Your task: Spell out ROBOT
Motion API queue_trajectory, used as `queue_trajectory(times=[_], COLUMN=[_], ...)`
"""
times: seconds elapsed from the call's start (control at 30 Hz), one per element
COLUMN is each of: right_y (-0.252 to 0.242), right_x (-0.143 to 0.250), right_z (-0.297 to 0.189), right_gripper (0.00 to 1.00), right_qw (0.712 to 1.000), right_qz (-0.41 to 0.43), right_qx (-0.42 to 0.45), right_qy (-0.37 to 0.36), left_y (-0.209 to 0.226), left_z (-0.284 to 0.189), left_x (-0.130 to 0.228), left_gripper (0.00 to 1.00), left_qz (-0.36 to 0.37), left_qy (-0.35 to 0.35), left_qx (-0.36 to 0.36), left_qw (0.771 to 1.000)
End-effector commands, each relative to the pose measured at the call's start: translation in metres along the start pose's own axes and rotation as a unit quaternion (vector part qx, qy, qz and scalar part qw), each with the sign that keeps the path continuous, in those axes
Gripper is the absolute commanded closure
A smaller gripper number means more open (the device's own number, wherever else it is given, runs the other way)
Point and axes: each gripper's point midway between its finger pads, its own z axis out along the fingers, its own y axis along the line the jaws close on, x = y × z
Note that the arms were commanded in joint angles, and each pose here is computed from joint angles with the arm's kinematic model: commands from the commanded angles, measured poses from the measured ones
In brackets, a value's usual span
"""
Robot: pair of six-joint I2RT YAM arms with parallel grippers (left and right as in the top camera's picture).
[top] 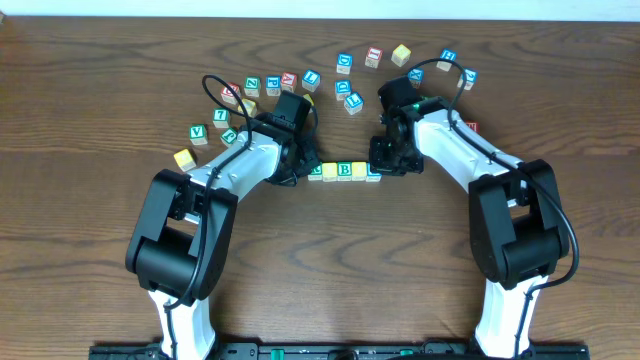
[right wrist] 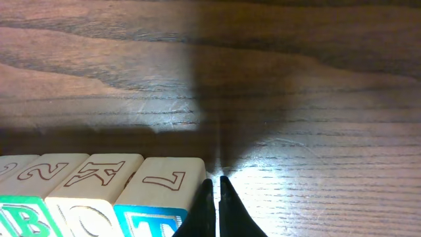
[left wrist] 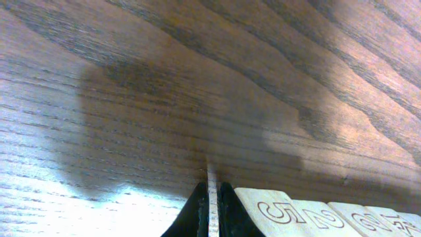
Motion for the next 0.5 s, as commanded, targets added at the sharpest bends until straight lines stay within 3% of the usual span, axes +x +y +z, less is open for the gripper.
queue_trajectory(times=[0.0, 0.2, 0.3, 0.47], right_y=[0.017, 0.017, 0.013, 0.006], right_x=[0.004, 0.002, -0.001, -0.003], right_z=[0.0, 0.0, 0.0, -0.001], right_gripper=[0.99, 0.99, 0.97, 0.97], right_qw=[1.0, 1.0, 1.0, 1.0], right_qz=[0.0, -0.001, 0.0, 0.006], right_qx=[-0.022, -0.021, -0.015, -0.014], right_qy=[0.006, 0.0, -0.003, -0.003], left_y=[-0.004, -0.002, 0.004, 0.02], left_z=[0.0, 0.0, -0.001, -0.004], left_x=[0.001, -0.002, -0.007, -0.021], left_gripper=[0.93, 0.92, 0.85, 0.83], left_qz=[0.008, 0.007, 0.001, -0.024], left_qy=[-0.003, -0.009, -0.015, -0.019], left_qx=[0.002, -0.004, -0.009, -0.015], left_qw=[1.0, 1.0, 1.0, 0.999])
